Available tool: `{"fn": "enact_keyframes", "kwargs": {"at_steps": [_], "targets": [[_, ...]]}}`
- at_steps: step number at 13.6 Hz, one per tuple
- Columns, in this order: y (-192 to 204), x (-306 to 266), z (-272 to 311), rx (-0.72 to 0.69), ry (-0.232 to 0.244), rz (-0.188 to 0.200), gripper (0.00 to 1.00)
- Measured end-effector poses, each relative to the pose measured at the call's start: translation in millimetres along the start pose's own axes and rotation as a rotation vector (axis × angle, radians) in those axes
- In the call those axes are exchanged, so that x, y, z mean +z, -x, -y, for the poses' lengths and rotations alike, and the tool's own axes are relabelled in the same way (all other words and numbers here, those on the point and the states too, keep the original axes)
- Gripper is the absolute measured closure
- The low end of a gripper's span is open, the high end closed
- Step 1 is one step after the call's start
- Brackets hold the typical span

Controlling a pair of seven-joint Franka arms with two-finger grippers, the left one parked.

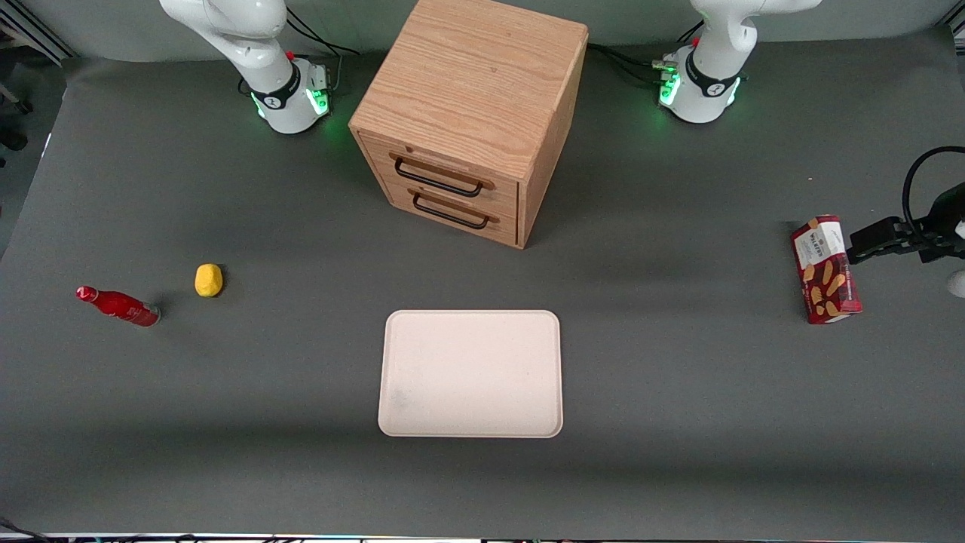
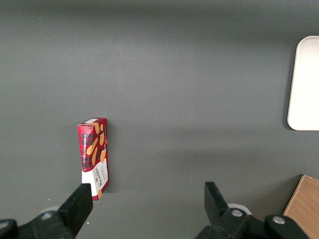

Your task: Place coke bottle on tray

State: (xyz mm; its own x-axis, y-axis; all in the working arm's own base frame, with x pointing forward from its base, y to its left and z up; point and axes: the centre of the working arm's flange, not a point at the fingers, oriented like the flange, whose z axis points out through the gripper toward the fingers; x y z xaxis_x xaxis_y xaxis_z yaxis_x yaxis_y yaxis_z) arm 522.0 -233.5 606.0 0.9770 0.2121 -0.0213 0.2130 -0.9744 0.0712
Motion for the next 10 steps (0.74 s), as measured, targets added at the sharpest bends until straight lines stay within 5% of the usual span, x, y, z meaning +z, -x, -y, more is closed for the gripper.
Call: {"fn": "enact_keyframes", "kwargs": {"at_steps": [10], "targets": [[-20.5, 63.8, -45.0, -0.022, -0.054, 0.0, 0.0]]}}
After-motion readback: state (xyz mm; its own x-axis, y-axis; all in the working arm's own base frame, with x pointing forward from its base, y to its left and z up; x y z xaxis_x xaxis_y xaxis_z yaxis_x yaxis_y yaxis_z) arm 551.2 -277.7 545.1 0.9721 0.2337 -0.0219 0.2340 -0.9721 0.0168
